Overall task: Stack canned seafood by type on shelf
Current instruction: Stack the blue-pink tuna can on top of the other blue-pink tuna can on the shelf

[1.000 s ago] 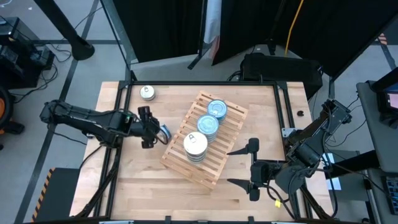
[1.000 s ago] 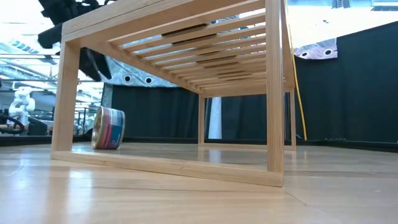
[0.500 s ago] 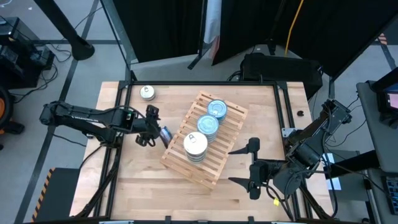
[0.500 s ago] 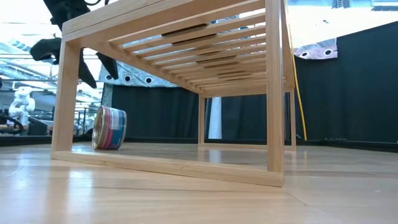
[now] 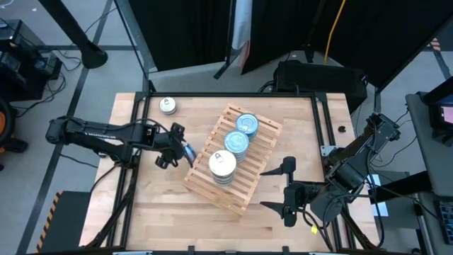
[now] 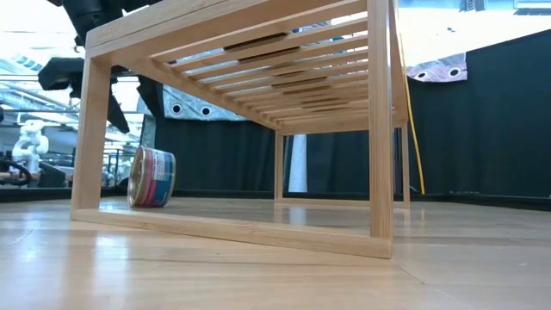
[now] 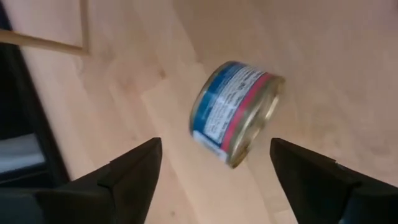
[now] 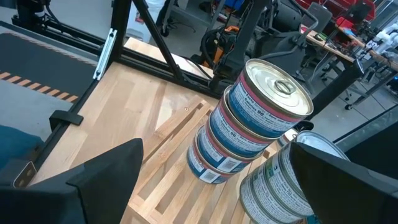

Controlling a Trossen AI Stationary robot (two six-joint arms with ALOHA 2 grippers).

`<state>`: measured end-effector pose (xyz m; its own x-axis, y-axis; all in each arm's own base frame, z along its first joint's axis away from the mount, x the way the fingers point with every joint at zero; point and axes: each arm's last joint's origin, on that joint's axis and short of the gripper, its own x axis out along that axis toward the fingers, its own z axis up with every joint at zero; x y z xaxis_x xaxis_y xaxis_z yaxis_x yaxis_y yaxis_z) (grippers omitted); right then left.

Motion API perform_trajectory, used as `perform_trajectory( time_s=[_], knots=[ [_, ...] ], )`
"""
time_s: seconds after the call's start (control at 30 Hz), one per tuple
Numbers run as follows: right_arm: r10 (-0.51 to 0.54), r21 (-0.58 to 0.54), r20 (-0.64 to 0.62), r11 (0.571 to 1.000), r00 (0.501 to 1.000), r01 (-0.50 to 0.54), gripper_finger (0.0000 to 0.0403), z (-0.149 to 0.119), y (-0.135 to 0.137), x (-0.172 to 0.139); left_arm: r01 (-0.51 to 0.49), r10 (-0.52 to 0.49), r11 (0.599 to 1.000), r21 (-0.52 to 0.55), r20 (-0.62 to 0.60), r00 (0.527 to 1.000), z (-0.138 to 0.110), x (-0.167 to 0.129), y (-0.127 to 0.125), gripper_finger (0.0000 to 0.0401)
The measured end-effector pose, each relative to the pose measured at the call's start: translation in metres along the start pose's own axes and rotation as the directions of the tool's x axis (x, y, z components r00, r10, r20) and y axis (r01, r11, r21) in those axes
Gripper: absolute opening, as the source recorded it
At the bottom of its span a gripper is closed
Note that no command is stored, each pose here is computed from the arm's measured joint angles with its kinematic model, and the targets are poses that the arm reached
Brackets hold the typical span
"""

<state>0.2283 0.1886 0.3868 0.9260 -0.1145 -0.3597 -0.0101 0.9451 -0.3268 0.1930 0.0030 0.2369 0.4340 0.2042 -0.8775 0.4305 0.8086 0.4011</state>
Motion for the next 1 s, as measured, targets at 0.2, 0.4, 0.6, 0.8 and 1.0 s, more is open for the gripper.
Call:
perform_trajectory(
  time_s=[0.2, 0.4, 0.6, 0.8, 1.0],
  knots=[
    [0.0, -0.001, -0.001, 1.0, 1.0, 0.0, 0.0396, 0.0, 0.0, 0.0, 0.019, -0.019, 1.0, -0.015, 0.0, 1.0, -0.004, 0.004, 0.007, 0.0351],
    [-0.001, -0.005, -0.005, 1.0, 1.0, 0.001, 0.0396, -0.001, 0.0, 0.0, 0.029, -0.028, 0.999, -0.026, 0.052, 0.998, -0.006, 0.008, 0.019, 0.0364],
    [-0.002, -0.015, -0.019, 1.0, 1.0, 0.001, 0.0396, -0.002, 0.0, 0.0, 0.11, -0.107, 0.993, -0.041, 0.061, 0.992, -0.007, 0.019, 0.021, 0.0364],
    [-0.002, -0.026, -0.03, 1.0, 1.0, 0.002, 0.0396, -0.004, 0.0, 0.0, 0.161, -0.161, 0.987, 0.0, 0.032, 0.986, -0.004, 0.032, 0.02, 0.0364],
    [-0.002, -0.026, -0.03, 1.0, 1.0, 0.002, 0.0396, -0.004, 0.0, 0.0, 0.182, -0.182, 0.983, 0.012, 0.009, 0.983, 0.001, 0.048, 0.021, 0.0364]
  ],
)
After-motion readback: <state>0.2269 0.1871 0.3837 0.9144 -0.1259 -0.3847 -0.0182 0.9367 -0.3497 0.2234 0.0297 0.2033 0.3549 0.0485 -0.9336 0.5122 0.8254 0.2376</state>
